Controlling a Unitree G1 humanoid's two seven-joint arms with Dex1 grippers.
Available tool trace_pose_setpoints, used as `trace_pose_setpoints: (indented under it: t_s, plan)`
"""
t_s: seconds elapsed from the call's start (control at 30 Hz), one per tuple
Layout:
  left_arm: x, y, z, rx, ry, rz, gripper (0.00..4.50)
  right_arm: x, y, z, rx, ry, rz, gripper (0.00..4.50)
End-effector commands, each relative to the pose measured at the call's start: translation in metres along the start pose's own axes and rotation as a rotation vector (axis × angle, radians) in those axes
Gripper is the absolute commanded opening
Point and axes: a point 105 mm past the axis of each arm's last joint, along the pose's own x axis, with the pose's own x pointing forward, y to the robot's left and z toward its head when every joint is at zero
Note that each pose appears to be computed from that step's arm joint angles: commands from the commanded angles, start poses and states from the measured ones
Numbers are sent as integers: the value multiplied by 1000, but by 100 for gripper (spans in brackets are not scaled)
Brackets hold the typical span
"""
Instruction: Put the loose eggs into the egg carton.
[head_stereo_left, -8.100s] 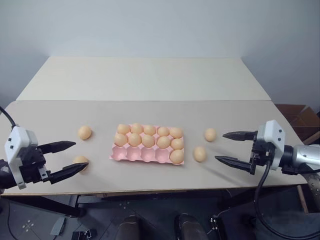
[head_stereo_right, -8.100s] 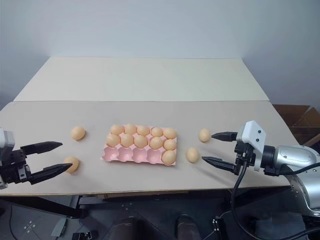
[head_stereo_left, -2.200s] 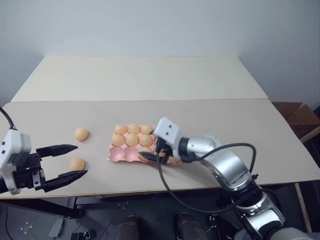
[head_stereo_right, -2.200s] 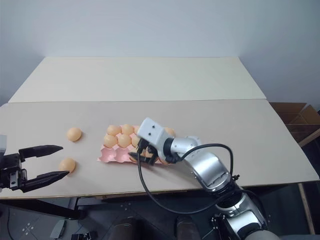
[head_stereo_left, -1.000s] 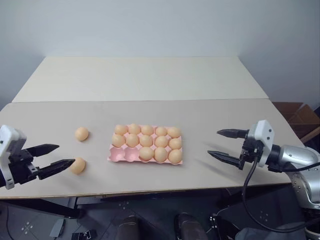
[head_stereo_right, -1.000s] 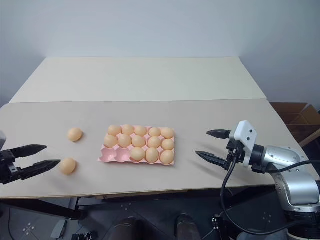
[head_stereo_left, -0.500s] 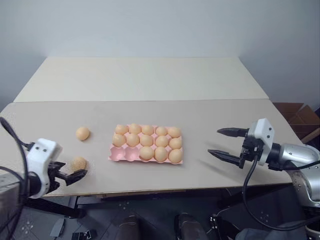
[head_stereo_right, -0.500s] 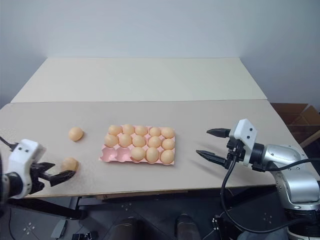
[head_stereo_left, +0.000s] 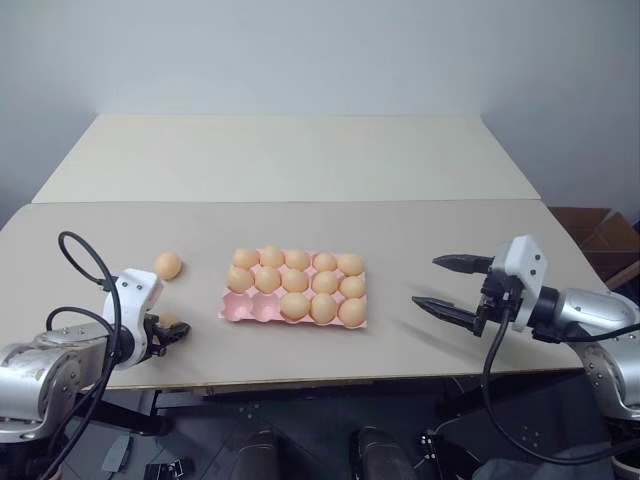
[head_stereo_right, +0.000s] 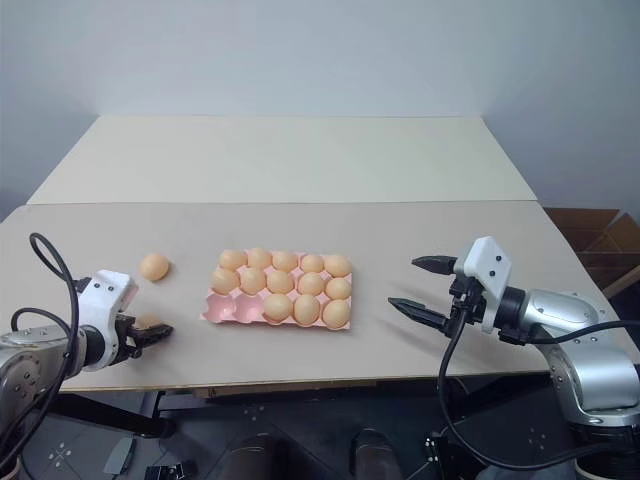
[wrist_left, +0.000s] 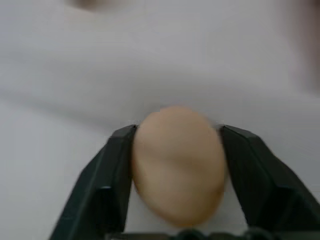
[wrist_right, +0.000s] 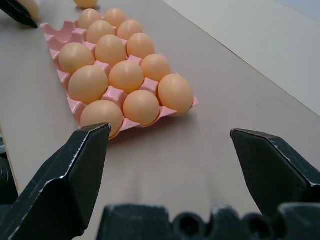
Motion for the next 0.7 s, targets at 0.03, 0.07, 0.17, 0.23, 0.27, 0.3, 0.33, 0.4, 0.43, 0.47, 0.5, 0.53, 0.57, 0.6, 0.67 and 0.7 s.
trace_pose_setpoints:
  t_s: [0.03, 0.07, 0.17, 0.23, 0.27, 0.3, 0.33, 0.4, 0.43, 0.47, 0.5, 0.53, 0.57, 0.6, 0.67, 0.7]
  plan:
    - [-11, -2, 15, 87, -68, -26, 172, -5, -1, 14, -34, -35, -24, 450]
    - [-15, -5, 19, 111, -92, -54, 172, -6, -1, 15, -35, -37, -27, 450]
    - [-27, -21, 43, 201, -219, -165, 172, -3, -1, 15, -36, -41, -29, 450]
    - [-34, -41, 59, 274, -307, -299, 172, 0, -1, 15, -37, -44, -32, 450]
    - [-35, -47, 62, 295, -326, -345, 172, 2, -1, 14, -38, -46, -34, 450]
    - [-34, -56, 63, 327, -334, -402, 172, 3, -1, 13, -38, -47, -40, 450]
    - [-32, -64, 64, 355, -343, -451, 172, 4, -1, 13, -38, -49, -45, 450]
    - [-27, -73, 66, 382, -350, -497, 172, 6, -1, 13, -36, -53, -51, 450]
    - [-21, -77, 69, 385, -354, -508, 172, 8, -1, 14, -38, -56, -58, 450]
    - [-16, -84, 71, 398, -359, -531, 172, 8, -1, 14, -40, -59, -66, 450]
    - [-12, -91, 73, 418, -372, -558, 172, 9, -1, 15, -42, -65, -73, 450]
    - [-8, -98, 76, 418, -370, -583, 172, 9, -1, 16, -41, -68, -79, 450]
    - [-5, -103, 78, 415, -365, -600, 172, 10, 0, 16, -41, -70, -84, 450]
    - [-2, -108, 79, 426, -360, -616, 172, 10, 0, 17, -40, -71, -88, 450]
    - [3, -113, 79, 440, -339, -623, 172, 9, 2, 17, -37, -71, -93, 450]
    - [5, -114, 78, 448, -329, -628, 172, 8, 2, 17, -35, -72, -97, 450]
